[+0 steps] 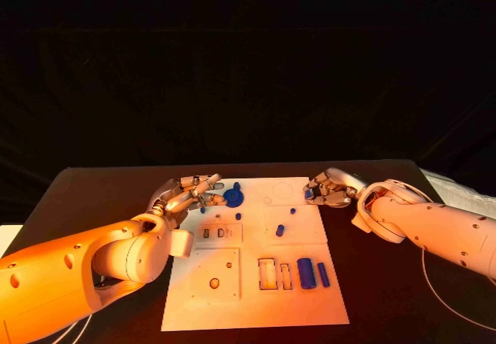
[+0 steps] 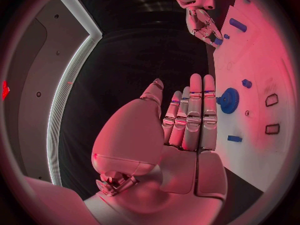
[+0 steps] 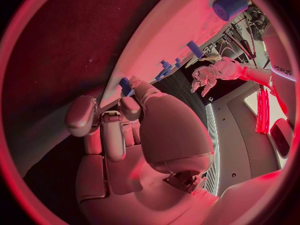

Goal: Assemble the parts on the task board

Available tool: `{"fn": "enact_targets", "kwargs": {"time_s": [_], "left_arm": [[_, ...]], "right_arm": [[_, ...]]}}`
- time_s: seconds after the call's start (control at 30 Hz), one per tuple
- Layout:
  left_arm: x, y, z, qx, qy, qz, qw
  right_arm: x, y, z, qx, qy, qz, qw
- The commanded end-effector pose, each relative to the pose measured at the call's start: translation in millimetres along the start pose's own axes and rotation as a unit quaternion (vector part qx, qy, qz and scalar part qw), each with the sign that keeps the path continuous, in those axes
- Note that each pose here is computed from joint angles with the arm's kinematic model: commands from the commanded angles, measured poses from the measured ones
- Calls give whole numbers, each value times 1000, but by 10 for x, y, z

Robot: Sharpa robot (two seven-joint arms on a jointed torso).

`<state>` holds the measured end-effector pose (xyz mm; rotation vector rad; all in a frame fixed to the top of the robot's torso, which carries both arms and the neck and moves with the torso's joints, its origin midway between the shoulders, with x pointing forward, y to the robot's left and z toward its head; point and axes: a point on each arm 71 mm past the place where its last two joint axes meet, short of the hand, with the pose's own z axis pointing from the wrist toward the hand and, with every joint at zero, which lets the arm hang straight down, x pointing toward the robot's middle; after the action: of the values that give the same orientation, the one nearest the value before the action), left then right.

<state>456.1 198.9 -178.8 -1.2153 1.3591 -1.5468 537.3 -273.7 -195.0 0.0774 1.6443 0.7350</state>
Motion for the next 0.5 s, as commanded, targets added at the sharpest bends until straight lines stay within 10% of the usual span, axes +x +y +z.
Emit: {"fn": "enact_targets", "kwargs": {"time_s": [0.03, 0.5], "left_arm": [[30, -7, 3, 4, 12, -5, 1000], [33, -9, 2, 5, 15, -2, 1000]], "right_arm": [[14, 0, 6, 3, 5, 0, 1000], [3, 29, 21, 7, -15, 12, 1000]]}}
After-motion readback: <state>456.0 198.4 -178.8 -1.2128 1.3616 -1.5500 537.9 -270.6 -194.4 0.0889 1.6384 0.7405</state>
